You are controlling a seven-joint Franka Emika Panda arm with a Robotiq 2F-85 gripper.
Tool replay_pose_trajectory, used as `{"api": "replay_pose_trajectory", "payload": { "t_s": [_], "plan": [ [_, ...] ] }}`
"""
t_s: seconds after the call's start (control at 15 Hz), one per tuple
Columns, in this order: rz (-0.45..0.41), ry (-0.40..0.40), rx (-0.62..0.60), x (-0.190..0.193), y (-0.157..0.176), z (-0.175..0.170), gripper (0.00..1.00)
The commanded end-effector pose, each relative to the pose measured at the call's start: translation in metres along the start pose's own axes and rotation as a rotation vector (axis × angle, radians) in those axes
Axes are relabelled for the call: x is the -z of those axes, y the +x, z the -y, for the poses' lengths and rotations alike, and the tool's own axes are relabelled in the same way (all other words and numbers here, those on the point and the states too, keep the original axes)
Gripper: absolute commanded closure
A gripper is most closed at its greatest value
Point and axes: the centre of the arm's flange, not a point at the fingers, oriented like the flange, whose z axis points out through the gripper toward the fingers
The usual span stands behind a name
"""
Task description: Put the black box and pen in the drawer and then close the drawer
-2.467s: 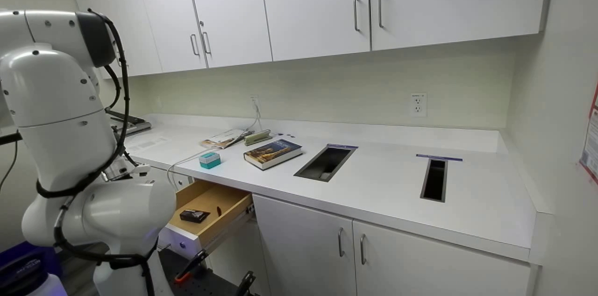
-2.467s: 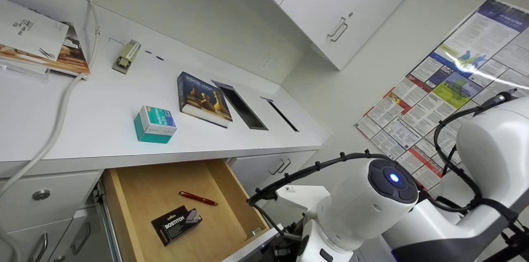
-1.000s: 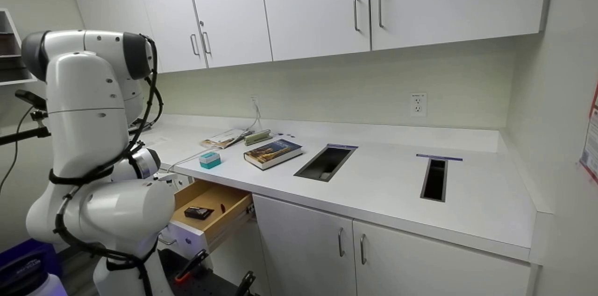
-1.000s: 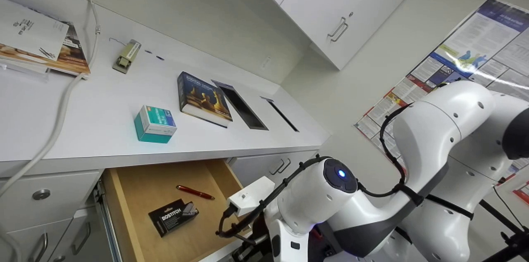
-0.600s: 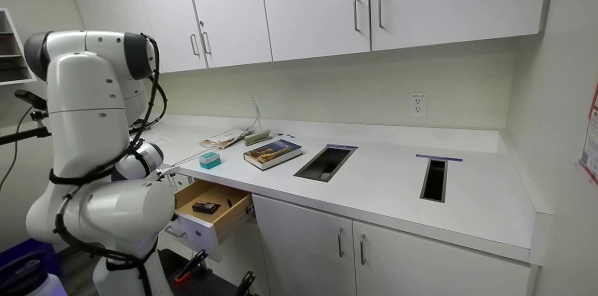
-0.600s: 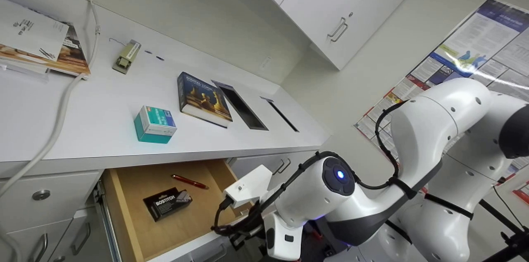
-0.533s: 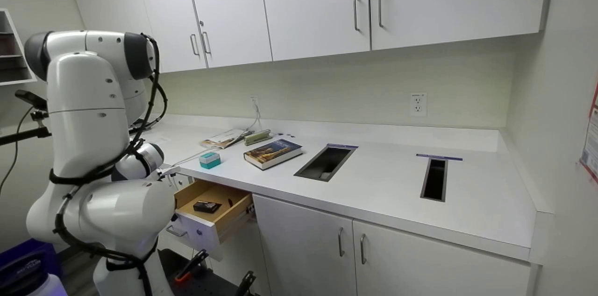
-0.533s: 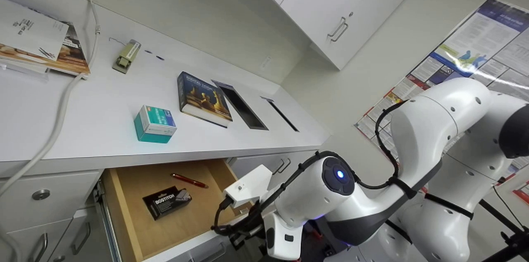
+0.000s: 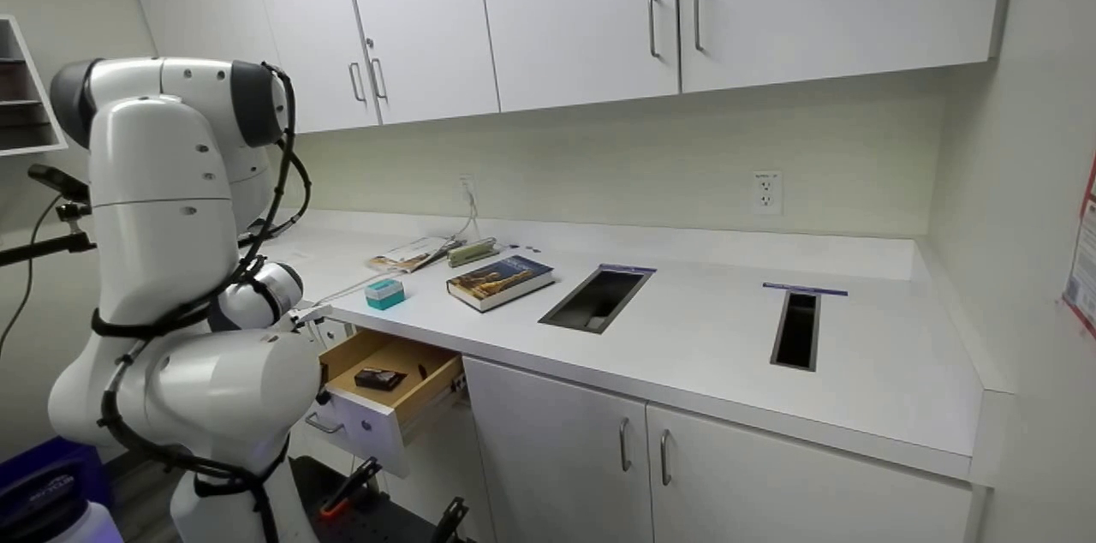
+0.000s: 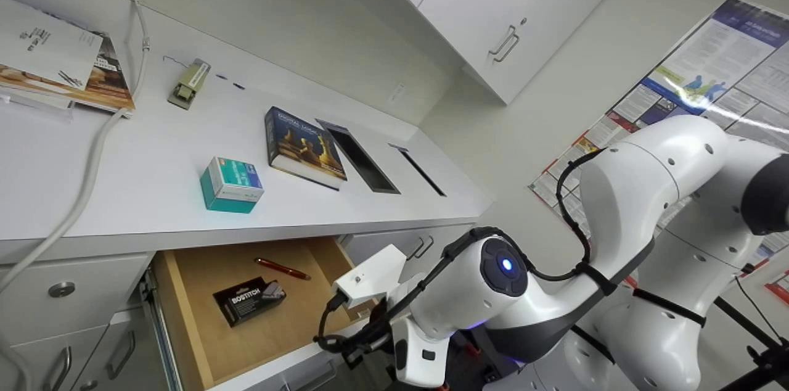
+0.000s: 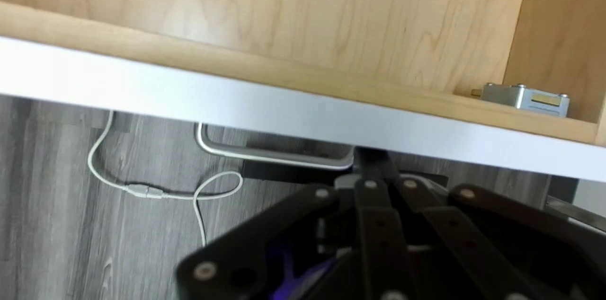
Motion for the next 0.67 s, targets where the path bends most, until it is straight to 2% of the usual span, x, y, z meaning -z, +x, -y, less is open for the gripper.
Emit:
{"api": "replay_pose_trajectory", "payload": {
  "t_s": [0.0,0.33,0.6],
  "plan": [
    [0.094,0.042,-0.081,-0.029,-0.018,0.008,1.0],
    [0.25,0.044,-0.136,-0.055,-0.043,0.026,1.0],
    [0.329,0.016,-0.147,-0.072,-0.072,0.038,1.0]
  ]
}}
